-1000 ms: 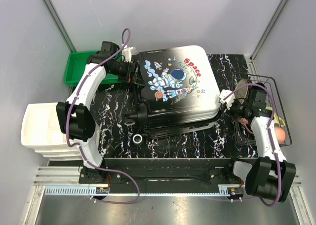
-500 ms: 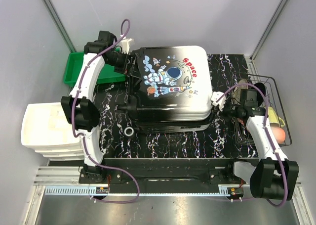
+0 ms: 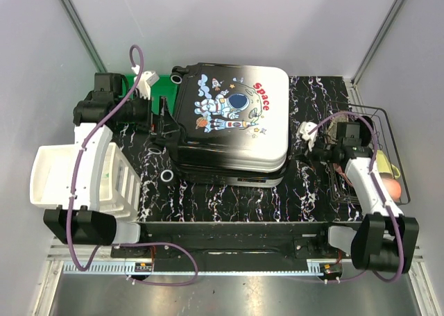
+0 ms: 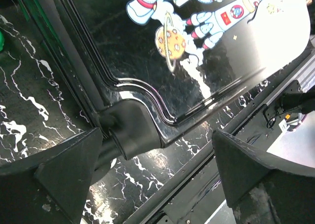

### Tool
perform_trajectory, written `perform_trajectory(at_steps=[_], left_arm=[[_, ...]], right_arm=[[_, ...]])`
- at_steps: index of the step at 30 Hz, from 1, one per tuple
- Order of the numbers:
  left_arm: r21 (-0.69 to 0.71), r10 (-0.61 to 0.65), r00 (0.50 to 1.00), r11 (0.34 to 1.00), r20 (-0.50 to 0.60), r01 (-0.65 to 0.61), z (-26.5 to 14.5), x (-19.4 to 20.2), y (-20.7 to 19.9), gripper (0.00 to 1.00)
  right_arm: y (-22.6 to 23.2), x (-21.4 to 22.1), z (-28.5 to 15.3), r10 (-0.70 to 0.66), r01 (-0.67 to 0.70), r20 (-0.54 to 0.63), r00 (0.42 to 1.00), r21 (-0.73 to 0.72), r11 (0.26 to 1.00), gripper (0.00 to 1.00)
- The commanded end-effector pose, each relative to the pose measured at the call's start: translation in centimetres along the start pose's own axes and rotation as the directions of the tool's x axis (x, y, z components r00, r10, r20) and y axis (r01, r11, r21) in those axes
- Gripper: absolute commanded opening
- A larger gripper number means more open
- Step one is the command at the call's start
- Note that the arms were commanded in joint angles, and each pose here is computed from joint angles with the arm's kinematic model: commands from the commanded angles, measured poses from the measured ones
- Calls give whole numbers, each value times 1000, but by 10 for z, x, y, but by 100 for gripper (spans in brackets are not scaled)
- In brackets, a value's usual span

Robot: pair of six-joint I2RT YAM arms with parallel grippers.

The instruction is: Open, take out, and arrange the luggage

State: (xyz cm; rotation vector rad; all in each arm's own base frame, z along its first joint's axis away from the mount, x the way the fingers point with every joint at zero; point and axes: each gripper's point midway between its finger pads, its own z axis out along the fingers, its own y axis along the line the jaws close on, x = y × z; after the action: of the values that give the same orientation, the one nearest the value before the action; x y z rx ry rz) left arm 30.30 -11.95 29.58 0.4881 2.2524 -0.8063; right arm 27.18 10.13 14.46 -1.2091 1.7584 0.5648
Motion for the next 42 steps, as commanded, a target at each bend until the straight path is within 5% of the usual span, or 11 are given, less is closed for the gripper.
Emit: perform_trajectory(at_steps=[1, 6, 10, 13, 23, 35, 42], left_arm=[[-17, -31, 1000, 999, -6, 31, 9, 12, 12, 99], [-2, -38, 999, 999, 6, 38, -3, 8, 17, 99], [54, 225, 972, 974, -63, -221, -21, 19, 8, 99], [68, 255, 957, 967, -139, -247, -24, 37, 11, 99], [63, 242, 962, 970, -124, -236, -19, 32, 14, 99], [48, 232, 966, 972, -118, -228, -17, 27, 18, 99], [81, 360, 906, 933, -222, -351, -25, 57, 15, 99]], right_arm=[[-57, -35, -18, -80, 72, 77, 994, 95, 993, 0], [-79, -36, -11, -72, 62, 86, 994, 112, 992, 0], [-87, -21, -1, -86, 75, 78, 993, 126, 989, 0], [-87, -16, 5, -84, 75, 90, 992, 98, 992, 0], [-40, 22, 7, -143, 143, 0, 990, -61, 988, 0], [-54, 34, 19, -127, 126, -10, 992, -76, 989, 2], [-56, 34, 21, -118, 117, -12, 993, -73, 990, 0]])
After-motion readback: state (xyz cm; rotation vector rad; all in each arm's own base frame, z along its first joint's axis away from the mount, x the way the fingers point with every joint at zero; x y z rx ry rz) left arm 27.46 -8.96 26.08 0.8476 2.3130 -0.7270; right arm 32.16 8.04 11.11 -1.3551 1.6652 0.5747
